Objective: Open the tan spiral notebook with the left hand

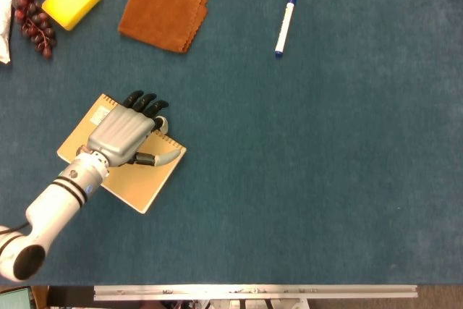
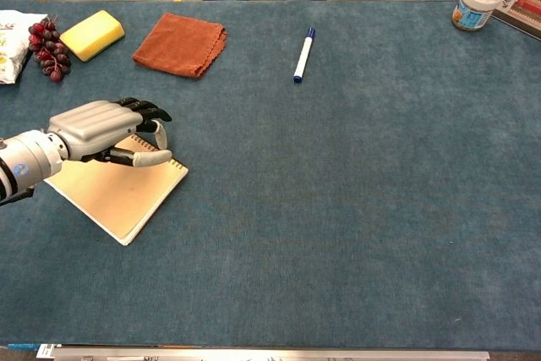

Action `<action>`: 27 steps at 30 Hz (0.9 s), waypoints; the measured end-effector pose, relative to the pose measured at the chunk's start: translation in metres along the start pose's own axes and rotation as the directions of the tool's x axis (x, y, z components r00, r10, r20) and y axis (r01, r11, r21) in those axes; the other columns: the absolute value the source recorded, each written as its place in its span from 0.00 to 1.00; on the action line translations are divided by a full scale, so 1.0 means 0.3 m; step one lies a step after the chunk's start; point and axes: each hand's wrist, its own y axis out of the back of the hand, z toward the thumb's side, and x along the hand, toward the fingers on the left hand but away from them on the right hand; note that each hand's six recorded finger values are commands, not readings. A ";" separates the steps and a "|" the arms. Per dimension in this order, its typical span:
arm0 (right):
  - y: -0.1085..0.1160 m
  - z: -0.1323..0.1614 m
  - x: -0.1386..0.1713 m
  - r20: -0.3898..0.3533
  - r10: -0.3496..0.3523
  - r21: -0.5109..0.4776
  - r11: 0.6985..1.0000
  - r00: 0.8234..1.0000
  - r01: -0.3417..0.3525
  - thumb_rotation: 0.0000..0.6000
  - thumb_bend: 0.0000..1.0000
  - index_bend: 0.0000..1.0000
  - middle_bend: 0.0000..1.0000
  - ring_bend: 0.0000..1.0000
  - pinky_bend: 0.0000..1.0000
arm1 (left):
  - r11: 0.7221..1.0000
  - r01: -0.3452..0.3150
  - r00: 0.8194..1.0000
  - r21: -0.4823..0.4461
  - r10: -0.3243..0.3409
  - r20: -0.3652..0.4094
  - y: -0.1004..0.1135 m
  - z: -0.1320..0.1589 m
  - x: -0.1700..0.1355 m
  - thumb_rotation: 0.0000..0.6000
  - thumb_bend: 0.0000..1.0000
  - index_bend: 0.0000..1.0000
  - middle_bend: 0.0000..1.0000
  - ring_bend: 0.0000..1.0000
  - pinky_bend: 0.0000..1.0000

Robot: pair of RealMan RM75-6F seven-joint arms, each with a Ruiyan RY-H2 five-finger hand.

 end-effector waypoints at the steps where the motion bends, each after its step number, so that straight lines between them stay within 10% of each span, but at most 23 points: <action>1: 0.000 -0.001 0.001 0.000 0.000 -0.001 1.000 1.000 0.000 1.00 0.42 0.32 0.36 0.31 0.38 | 1.000 -0.007 1.000 -0.001 0.007 0.003 0.007 0.002 -0.011 0.00 0.17 0.33 0.10 0.00 0.00; 4: 0.000 -0.002 0.001 -0.001 -0.002 -0.004 1.000 1.000 0.002 1.00 0.42 0.32 0.36 0.31 0.38 | 0.999 -0.037 0.999 -0.005 0.037 0.011 0.033 0.005 -0.042 0.24 0.17 0.30 0.10 0.00 0.00; 6: 0.000 -0.002 0.000 -0.003 -0.004 -0.008 1.000 1.000 0.004 1.00 0.42 0.32 0.36 0.31 0.38 | 0.998 -0.061 0.998 0.002 0.061 0.011 0.051 0.000 -0.060 0.78 0.17 0.26 0.11 0.00 0.00; 8: -0.002 -0.003 0.000 -0.004 -0.003 -0.010 1.000 1.000 0.003 1.00 0.42 0.32 0.36 0.31 0.38 | 0.996 -0.086 0.996 0.031 0.086 0.004 0.067 -0.013 -0.074 1.00 0.16 0.23 0.11 0.00 0.00; 27: -0.017 0.027 -0.025 -0.052 0.000 -0.027 1.000 0.999 -0.002 1.00 0.42 0.32 0.36 0.31 0.38 | 0.978 0.000 0.986 0.208 0.036 -0.165 0.006 -0.310 -0.230 1.00 0.16 0.00 0.01 0.00 0.00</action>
